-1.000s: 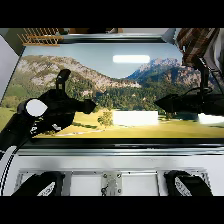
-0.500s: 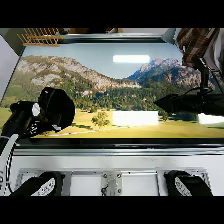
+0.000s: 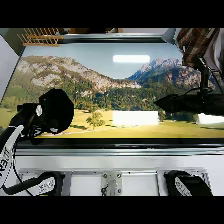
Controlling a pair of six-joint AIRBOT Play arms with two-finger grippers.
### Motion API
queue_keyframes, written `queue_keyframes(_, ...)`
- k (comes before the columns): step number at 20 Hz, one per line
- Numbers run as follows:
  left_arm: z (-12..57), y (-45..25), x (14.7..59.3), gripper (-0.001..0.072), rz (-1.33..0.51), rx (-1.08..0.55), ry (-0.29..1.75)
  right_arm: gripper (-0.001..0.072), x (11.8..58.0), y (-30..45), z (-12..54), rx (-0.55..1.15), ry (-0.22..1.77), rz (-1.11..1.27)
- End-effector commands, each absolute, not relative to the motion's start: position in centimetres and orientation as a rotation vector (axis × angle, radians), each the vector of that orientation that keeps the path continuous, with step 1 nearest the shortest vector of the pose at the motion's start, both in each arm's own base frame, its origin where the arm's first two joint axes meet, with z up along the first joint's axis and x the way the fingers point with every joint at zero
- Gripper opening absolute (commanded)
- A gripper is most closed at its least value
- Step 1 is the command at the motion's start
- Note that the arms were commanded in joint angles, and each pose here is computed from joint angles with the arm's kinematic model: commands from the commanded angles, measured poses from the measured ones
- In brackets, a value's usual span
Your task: Fold the clothes and pants, and hang the long-sleeved shirts on hangers.
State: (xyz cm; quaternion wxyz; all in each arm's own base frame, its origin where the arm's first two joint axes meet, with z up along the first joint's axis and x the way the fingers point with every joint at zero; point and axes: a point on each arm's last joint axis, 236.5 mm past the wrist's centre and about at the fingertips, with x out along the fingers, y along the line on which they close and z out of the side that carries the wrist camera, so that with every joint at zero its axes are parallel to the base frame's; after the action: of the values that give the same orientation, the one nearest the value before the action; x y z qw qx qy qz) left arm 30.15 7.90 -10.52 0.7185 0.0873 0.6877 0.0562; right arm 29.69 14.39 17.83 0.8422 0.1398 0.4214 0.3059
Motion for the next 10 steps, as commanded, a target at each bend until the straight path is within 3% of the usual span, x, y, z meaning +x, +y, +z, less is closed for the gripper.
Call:
queue_keyframes(1, -6.1, 7.3, 33.0, 0.0007, 0.143, 0.190, 1.413, 0.0015, 29.7, 14.4, 17.8, 0.284, 0.887, 0.652)
queue_keyframes(5, 4.9, -1.9, 35.9, 0.0007, -0.046, 0.184, 1.161, 0.0015, 29.6, 15.1, 18.4, 0.319, 0.877, 0.682)
queue_keyframes(10, 10.5, -19.0, 31.6, 0.0007, -0.495, 0.203, 0.905, 0.0015, 29.5, 17.1, 20.9, 0.428, 0.817, 0.764)
